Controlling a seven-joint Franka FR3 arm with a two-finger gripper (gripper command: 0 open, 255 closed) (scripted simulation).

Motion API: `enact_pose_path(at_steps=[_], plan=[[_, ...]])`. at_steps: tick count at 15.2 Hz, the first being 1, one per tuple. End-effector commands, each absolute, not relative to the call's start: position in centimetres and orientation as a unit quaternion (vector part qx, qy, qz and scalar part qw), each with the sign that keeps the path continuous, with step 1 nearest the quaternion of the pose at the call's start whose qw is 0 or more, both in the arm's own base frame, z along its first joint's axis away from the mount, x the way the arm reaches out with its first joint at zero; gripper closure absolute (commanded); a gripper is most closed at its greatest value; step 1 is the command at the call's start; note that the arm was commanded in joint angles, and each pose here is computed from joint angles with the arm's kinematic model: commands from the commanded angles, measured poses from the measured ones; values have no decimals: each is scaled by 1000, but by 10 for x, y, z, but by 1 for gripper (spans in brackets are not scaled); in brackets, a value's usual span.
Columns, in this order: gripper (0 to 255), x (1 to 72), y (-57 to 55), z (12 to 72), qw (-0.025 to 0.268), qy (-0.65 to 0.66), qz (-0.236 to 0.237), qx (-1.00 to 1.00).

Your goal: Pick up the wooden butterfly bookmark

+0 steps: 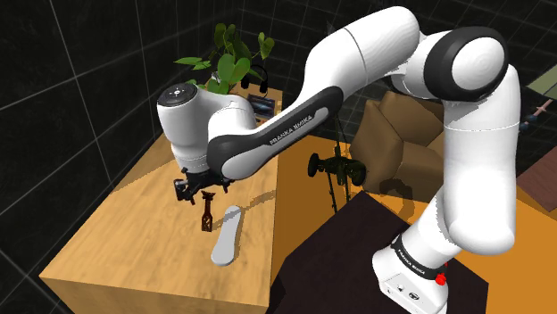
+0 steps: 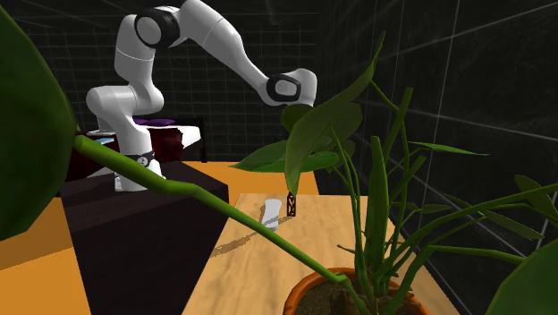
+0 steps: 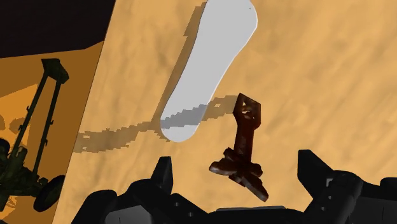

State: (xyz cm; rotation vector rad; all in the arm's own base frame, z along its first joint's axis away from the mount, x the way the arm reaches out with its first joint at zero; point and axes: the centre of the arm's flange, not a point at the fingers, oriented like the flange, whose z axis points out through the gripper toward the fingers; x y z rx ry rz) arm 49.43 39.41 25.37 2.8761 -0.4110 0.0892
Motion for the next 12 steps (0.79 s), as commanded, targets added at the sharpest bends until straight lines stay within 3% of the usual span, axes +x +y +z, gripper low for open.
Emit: enact_pose_path(at_steps=[1, 12], plan=[[255, 494, 394, 252, 117, -140, 31, 983], [255, 495, 395, 262, 117, -140, 31, 983]])
